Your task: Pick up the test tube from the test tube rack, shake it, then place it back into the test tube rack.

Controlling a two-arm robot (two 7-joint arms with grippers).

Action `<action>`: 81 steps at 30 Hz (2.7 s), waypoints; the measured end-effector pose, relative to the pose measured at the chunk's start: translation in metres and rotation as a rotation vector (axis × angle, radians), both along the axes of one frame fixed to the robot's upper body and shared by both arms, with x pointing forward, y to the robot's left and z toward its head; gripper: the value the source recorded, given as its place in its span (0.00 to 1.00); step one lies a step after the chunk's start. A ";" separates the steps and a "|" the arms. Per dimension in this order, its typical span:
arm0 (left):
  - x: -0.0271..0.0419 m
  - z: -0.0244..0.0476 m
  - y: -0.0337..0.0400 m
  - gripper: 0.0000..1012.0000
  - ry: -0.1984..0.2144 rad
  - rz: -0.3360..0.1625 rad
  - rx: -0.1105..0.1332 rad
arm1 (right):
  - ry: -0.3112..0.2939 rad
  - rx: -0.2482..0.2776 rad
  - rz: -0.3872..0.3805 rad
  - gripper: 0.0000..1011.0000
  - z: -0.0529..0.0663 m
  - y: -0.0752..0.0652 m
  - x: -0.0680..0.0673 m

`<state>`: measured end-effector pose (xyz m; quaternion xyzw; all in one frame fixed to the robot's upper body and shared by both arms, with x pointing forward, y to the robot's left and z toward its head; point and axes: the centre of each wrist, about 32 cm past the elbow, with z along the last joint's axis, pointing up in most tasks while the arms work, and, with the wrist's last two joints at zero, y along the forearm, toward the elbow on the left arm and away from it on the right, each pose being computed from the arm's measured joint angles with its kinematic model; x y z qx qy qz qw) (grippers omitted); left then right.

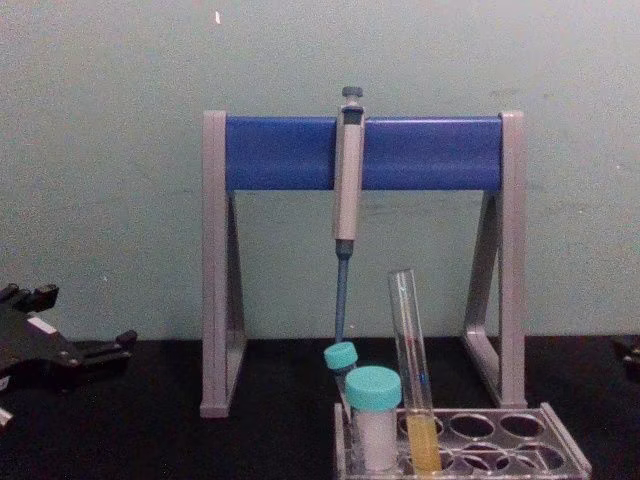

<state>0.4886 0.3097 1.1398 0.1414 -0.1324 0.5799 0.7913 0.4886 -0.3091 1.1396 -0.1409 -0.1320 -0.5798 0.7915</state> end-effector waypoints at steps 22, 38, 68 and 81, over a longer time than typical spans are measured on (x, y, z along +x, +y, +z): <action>0.0000 0.0000 0.0000 0.99 0.000 0.000 0.000 | 0.000 -0.001 0.000 0.99 0.000 -0.001 0.000; 0.0000 0.0000 0.0000 0.99 0.000 0.000 0.000 | 0.000 -0.001 0.000 0.99 0.000 -0.001 0.000; 0.0000 0.0000 0.0000 0.99 0.000 0.000 0.000 | 0.000 -0.001 -0.001 0.99 0.000 -0.001 0.000; 0.0000 0.0000 0.0000 0.99 0.000 0.000 0.000 | 0.000 -0.001 -0.001 0.99 0.000 -0.001 0.000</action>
